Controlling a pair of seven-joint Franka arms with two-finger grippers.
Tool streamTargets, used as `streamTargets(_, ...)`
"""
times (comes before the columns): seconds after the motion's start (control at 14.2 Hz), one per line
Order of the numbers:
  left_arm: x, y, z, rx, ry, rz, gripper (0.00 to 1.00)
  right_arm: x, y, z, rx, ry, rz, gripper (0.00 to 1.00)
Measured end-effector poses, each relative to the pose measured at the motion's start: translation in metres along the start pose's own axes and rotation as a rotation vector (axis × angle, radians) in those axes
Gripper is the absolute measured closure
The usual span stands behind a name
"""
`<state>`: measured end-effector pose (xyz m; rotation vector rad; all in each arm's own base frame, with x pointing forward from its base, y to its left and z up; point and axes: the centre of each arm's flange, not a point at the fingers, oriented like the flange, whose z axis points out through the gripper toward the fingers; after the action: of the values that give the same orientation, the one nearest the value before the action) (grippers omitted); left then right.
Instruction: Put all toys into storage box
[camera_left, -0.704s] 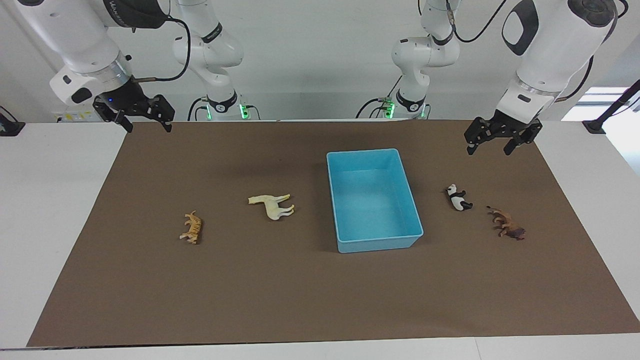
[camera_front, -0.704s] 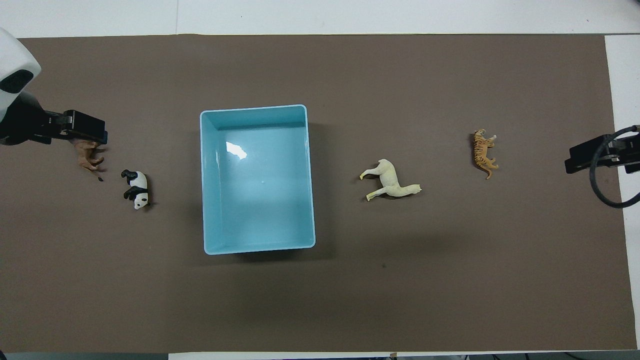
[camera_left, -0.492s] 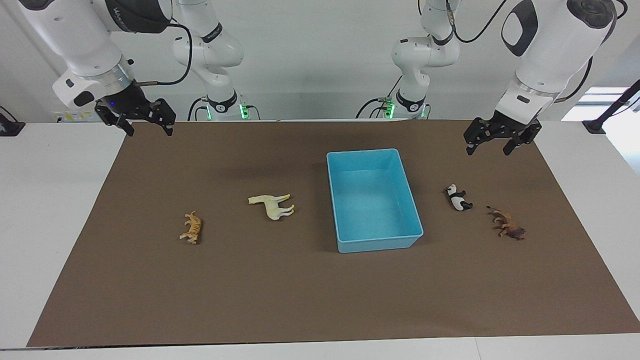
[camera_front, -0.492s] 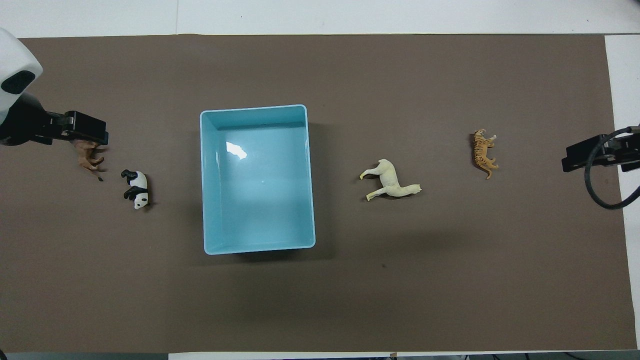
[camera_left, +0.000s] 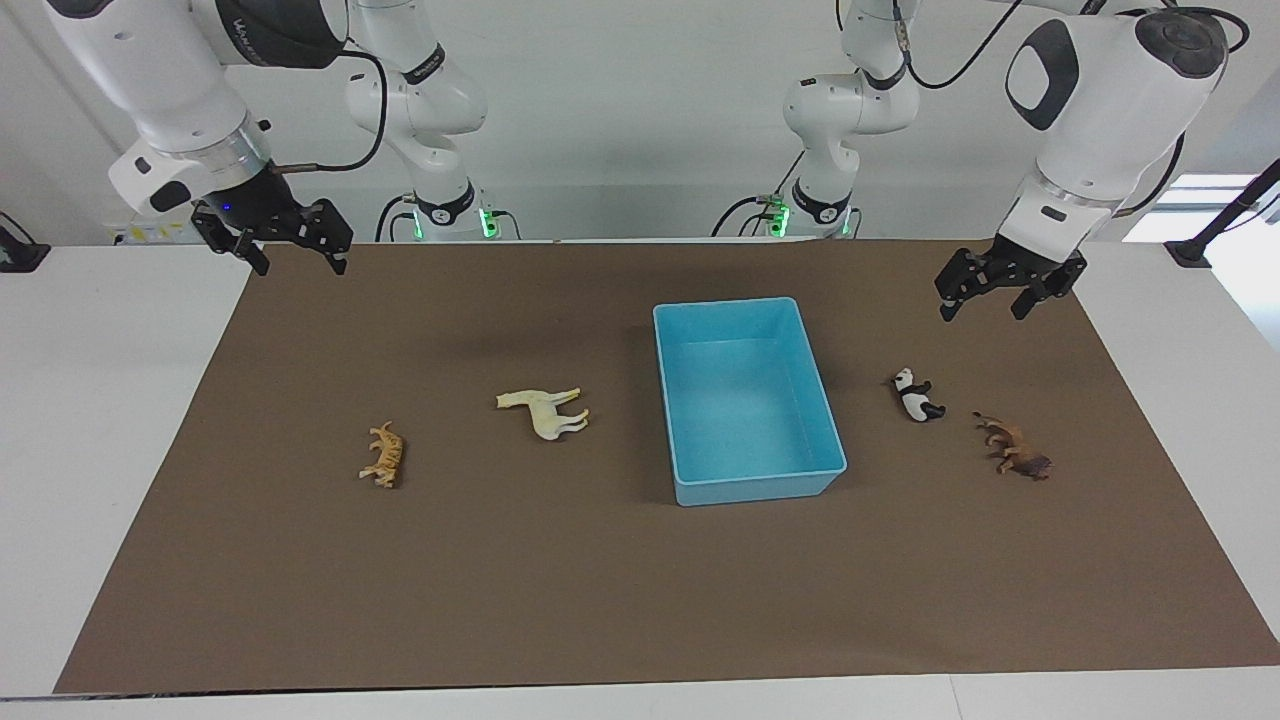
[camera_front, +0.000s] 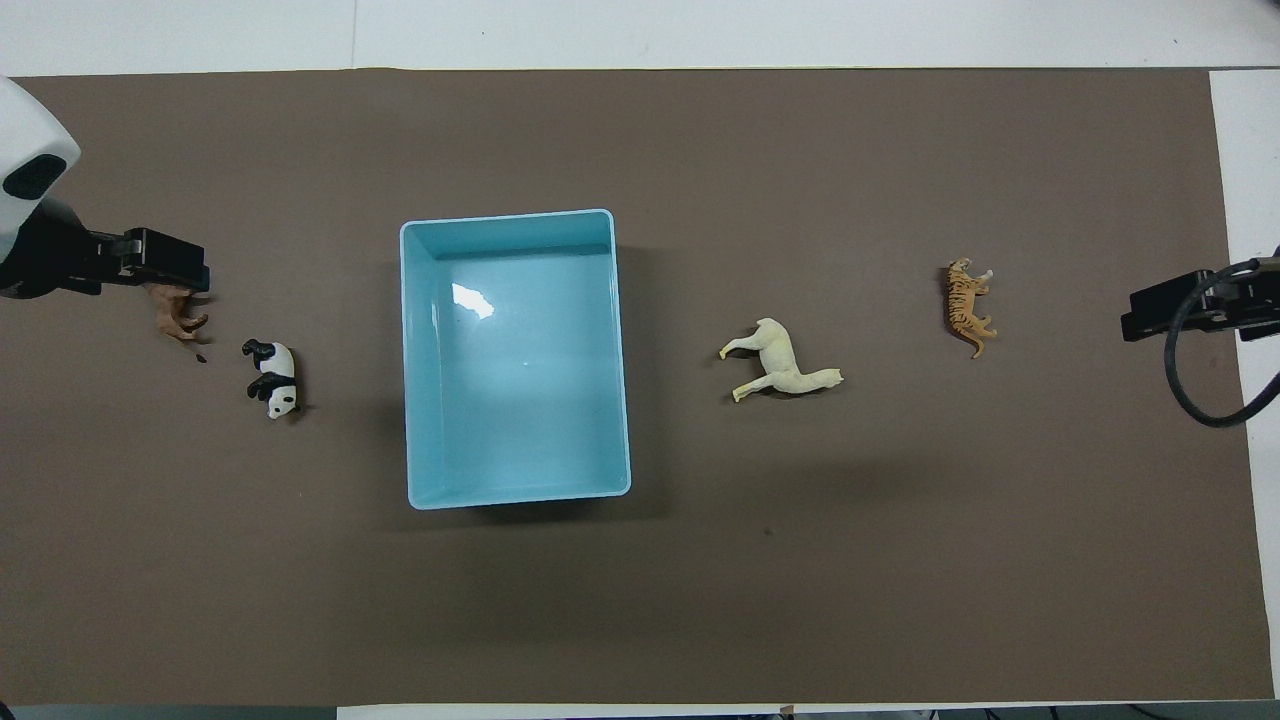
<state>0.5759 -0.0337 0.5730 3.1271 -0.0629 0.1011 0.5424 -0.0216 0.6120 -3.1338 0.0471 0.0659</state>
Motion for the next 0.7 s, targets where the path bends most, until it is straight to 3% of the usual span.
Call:
streamTargets(0.21,-0.01,-0.03,0.034,0.006,0.06,-0.062,0.0,0.016,-0.002,0.012,-0.001,0.077,-0.004,0.0)
streamTargets(0.35,-0.019,-0.047,0.061,0.008,0.056,-0.129,0.0,0.037,-0.017,0.036,0.002,0.11,-0.029,0.0)
streamTargets(0.7,-0.042,-0.06,0.157,0.008,0.081,-0.221,0.0,0.09,-0.112,0.12,0.018,0.178,-0.162,0.0)
